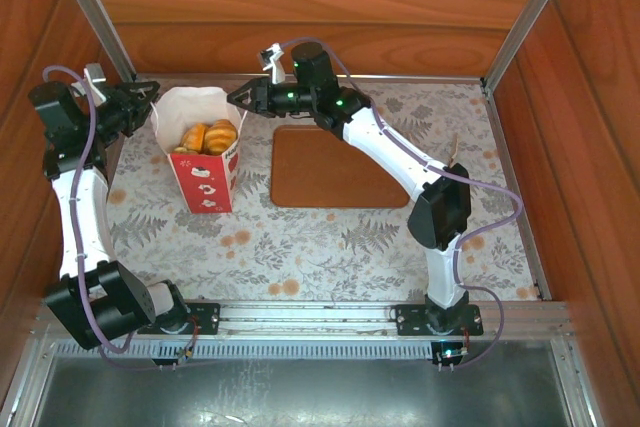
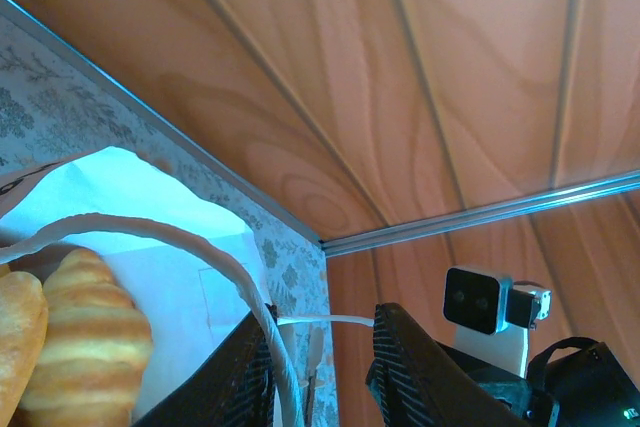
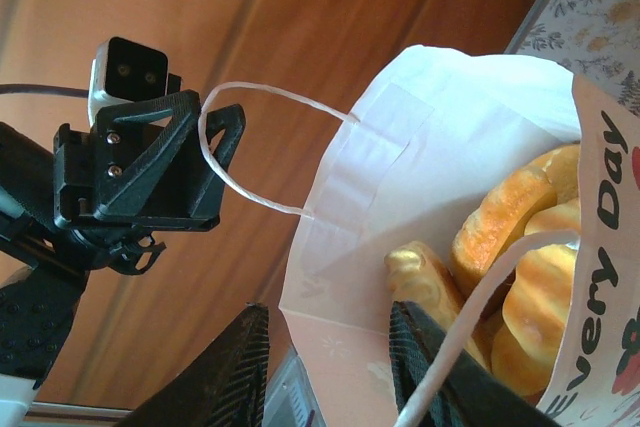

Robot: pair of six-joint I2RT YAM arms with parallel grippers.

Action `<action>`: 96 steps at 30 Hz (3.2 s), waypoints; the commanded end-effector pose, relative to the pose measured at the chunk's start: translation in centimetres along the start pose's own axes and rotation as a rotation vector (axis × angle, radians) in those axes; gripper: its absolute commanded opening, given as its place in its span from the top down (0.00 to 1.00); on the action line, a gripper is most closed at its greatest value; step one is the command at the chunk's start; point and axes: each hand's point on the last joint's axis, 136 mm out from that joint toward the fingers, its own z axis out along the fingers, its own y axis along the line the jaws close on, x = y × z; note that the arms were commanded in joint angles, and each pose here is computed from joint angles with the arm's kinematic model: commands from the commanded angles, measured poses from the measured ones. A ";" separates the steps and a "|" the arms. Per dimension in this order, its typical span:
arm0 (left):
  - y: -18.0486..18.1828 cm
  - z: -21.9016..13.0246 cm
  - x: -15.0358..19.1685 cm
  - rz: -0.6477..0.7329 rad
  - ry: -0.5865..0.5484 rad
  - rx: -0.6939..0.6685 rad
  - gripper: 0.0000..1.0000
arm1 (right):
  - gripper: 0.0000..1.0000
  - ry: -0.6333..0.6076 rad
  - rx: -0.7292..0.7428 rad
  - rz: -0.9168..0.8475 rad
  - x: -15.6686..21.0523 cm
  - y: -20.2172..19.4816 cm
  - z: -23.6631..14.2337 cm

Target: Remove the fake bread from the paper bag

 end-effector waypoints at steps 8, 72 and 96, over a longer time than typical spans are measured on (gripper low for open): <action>-0.7 0.4 -1.2 0.011 0.003 0.031 0.69 | 0.63 -0.030 -0.010 -0.023 -0.9 1.4 -1.8; 0.0 -3.6 -5.0 0.300 0.049 -0.259 1.00 | 0.94 0.025 -0.101 0.153 2.6 -3.6 5.6; 0.4 7.7 6.3 0.320 0.438 -0.187 1.00 | 0.90 0.014 0.141 0.245 9.3 -14.3 -1.3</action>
